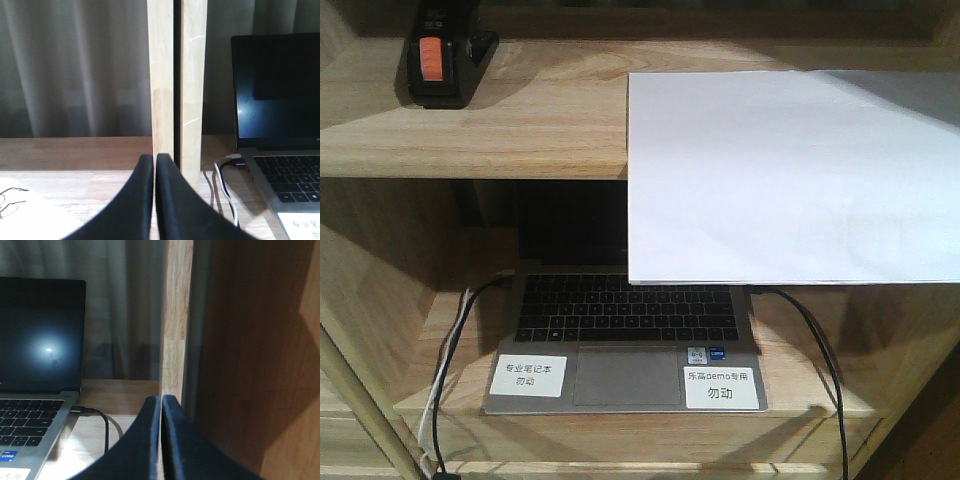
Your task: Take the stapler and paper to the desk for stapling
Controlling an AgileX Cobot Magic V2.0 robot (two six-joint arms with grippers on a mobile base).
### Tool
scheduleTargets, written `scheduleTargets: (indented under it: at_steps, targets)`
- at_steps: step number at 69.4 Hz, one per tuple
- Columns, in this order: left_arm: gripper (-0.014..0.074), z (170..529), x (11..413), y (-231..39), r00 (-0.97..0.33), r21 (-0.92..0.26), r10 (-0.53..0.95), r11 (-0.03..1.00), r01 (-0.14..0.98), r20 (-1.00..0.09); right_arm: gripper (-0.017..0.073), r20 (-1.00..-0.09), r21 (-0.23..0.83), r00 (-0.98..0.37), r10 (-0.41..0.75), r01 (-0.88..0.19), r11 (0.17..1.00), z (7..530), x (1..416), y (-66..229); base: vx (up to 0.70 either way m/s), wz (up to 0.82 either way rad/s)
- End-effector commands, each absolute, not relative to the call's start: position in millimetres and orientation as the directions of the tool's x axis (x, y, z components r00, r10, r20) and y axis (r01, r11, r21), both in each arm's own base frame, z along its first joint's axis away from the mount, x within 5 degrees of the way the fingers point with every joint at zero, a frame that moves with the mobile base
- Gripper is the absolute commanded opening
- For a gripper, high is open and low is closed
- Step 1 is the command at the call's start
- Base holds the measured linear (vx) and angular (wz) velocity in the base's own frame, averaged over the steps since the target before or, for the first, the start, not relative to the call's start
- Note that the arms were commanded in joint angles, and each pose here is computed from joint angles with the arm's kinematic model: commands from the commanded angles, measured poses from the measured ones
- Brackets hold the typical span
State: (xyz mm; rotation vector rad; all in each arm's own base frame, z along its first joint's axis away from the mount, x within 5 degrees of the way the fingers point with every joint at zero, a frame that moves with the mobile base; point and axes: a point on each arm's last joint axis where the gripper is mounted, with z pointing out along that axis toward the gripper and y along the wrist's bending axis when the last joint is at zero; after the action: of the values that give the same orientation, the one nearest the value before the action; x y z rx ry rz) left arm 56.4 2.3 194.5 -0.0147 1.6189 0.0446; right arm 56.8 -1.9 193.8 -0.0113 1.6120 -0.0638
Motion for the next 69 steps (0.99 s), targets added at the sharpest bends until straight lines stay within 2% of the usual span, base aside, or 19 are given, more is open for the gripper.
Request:
scheduleTargets:
  at_steps: [1, 69]
  targets:
    - [-0.0006, 199.1, 55.7, 1.9, 0.035, 0.01, 0.011, 0.999, -0.034, -0.999, -0.0006, -0.997, -0.06, 0.038, -0.062, 0.04, 0.997, 200.4, 56.2, -2.2, 0.0, 0.0]
    - [-0.0006, 199.1, 55.7, 1.9, 0.035, 0.01, 0.011, 0.999, -0.034, -0.999, -0.0007, -0.997, -0.06, 0.039, -0.062, 0.041, 0.997, 200.5, 56.2, -2.1, 0.0, 0.0]
